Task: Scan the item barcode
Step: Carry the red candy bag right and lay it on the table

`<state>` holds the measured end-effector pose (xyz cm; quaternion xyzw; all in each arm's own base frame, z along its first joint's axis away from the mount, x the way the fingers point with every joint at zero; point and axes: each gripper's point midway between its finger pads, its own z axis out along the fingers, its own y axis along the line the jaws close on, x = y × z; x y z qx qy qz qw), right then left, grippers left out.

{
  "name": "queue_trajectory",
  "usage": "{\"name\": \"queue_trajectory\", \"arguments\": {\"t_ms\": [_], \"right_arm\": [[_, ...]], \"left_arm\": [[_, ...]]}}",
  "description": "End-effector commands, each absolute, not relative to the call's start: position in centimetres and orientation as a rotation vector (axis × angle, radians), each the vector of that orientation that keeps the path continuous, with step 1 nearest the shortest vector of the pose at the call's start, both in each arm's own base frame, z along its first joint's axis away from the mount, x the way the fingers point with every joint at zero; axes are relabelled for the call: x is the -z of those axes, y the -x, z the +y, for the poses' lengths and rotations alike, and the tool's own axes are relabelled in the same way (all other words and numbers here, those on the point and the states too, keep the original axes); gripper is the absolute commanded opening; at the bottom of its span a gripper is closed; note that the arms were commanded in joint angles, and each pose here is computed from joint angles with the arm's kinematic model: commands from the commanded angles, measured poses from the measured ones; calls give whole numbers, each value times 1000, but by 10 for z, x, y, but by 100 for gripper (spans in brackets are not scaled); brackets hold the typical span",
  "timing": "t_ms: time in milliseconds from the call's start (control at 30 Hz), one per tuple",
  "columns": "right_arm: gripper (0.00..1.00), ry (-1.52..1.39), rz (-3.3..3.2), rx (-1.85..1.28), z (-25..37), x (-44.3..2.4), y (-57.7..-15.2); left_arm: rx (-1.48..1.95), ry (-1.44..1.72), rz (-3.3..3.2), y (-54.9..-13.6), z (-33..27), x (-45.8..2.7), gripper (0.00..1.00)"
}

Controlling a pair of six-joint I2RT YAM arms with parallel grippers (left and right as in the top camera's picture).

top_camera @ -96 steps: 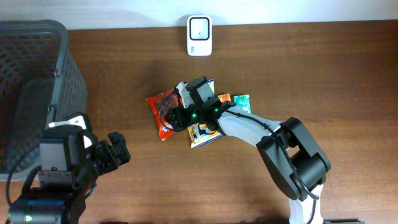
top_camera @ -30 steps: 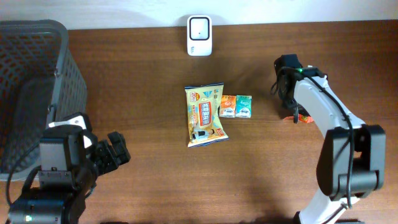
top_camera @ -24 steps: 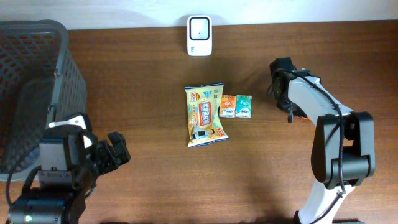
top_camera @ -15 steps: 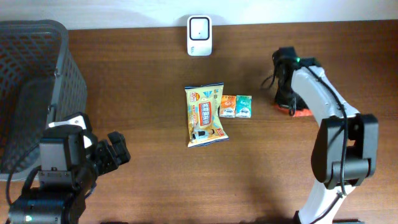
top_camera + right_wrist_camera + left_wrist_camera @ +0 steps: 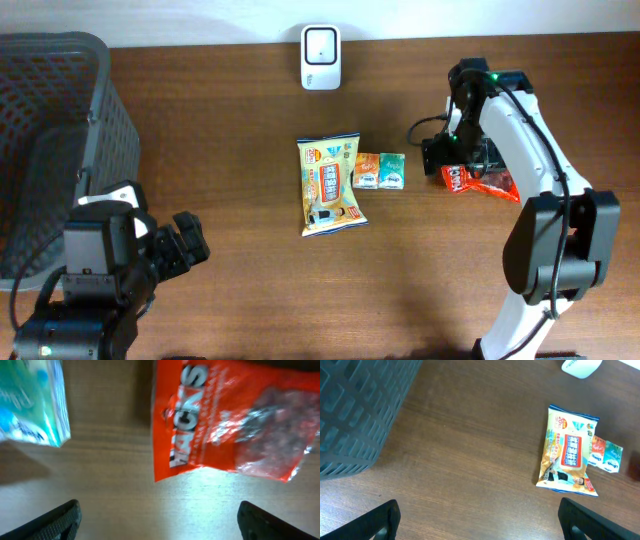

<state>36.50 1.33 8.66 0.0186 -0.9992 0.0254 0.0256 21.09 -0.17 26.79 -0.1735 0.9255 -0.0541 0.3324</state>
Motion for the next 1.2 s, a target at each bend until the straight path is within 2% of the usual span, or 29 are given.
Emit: {"name": "queue_trajectory", "arguments": {"t_ms": [0, 67, 233, 500, 533, 600, 667, 700, 767, 800, 833, 967, 1167], "right_arm": [[99, -292, -3050, -285, 11, -64, -355], [99, -222, -3051, -590, -10, -52, -357], [99, -219, -3057, -872, -32, -46, -368], [99, -98, -3183, -908, -46, -28, -392], [96, -80, -3194, -889, -48, -26, -393], [73, -37, -3218, -843, -50, -19, -393], [68, -30, -3244, -782, -46, -12, -393], [61, -21, -3250, -765, -45, -10, -393], [41, 23, -3259, -759, -45, -10, -393], [27, 66, -3269, -756, -45, -12, -395], [20, 76, -3276, -736, -43, -15, -397], [5, 172, -3309, -651, -34, -53, -415], [4, 124, -3428, -25, 29, -113, -446]], "left_arm": [[138, 473, 2408, -210, 1, -270, 99], [138, 473, 2408, -210, 1, -270, 99], [138, 473, 2408, -210, 1, -270, 99], [138, 473, 2408, -210, 1, -270, 99], [138, 473, 2408, -210, 1, -270, 99], [138, 473, 2408, -210, 1, -270, 99], [138, 473, 2408, -210, 1, -270, 99], [138, 473, 2408, -210, 1, -270, 99], [138, 473, 2408, -210, 1, -270, 99], [138, 473, 2408, -210, 1, -270, 99], [138, 473, 2408, -210, 1, -270, 99], [138, 473, 2408, -210, 1, -270, 99], [138, 473, 2408, -210, 1, -270, 99]]}}
